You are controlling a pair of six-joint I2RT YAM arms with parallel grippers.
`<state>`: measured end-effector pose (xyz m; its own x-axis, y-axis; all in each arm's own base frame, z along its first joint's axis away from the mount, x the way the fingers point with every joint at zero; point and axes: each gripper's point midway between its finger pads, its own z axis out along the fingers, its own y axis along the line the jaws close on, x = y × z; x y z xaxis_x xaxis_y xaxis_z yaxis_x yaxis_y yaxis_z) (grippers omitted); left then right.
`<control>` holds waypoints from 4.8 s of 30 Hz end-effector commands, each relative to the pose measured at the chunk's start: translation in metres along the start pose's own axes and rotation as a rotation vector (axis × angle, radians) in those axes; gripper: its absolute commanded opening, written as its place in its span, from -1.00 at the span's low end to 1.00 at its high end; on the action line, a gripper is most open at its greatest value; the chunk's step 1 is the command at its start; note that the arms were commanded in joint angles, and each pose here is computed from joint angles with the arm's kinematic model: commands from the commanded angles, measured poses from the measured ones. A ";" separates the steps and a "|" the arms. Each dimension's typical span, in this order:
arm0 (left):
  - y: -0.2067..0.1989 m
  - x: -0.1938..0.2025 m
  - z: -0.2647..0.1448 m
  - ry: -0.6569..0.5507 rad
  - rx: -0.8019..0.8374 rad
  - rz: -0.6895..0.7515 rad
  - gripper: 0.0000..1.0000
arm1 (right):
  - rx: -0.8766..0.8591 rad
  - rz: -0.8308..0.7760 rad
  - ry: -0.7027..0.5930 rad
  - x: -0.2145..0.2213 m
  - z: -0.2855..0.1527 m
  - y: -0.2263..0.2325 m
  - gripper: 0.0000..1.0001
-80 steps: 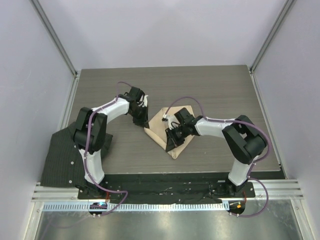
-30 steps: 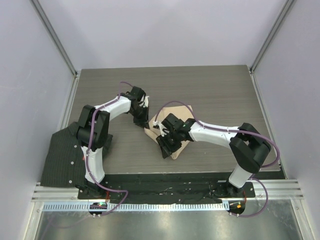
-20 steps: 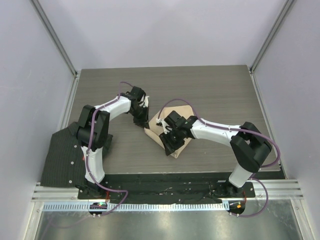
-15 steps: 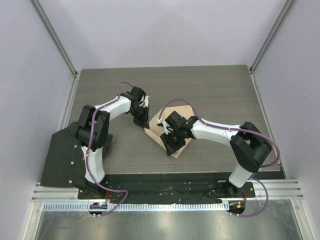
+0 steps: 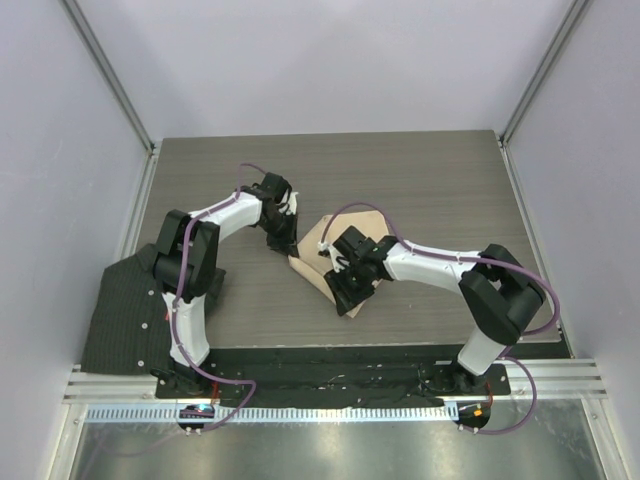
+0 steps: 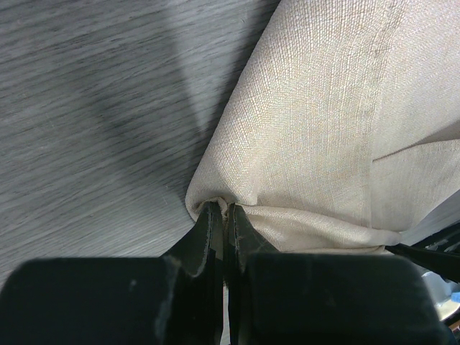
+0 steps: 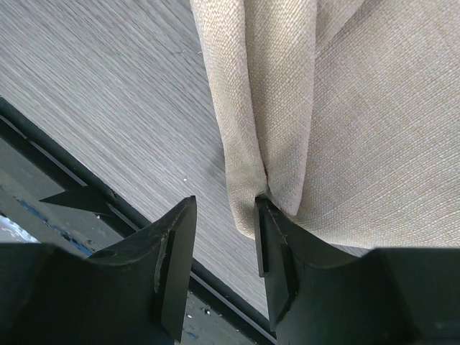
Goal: Fold the napkin, place the utensils inside, and roll it up
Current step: Roll the napkin with the utensil
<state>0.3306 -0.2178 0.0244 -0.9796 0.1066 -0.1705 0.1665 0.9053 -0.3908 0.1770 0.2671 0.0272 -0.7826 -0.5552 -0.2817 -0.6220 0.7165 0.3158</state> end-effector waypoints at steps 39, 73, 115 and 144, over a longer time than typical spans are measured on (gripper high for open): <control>0.007 0.007 0.009 0.047 -0.013 0.007 -1.00 | 0.337 -0.374 -0.328 -0.141 0.015 0.016 -0.06; 0.039 -0.007 -0.062 -0.423 -0.069 -0.206 0.84 | -0.214 -0.220 -0.148 -0.044 0.060 0.045 -0.79; 0.014 0.056 -0.014 -0.328 0.234 -0.212 -1.00 | -0.337 -0.053 -0.171 -0.087 0.027 0.016 -0.16; 0.021 0.060 -0.006 -0.228 0.173 -0.259 -1.00 | 0.240 -0.371 -0.465 -0.076 -0.043 0.081 0.18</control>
<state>0.2784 -0.1957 0.0213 -0.9366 -0.2453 -0.2501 -0.0356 0.7768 -0.6287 0.1541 0.3278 0.0831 -0.4922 -0.6184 -0.6126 -0.7988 0.6006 0.0356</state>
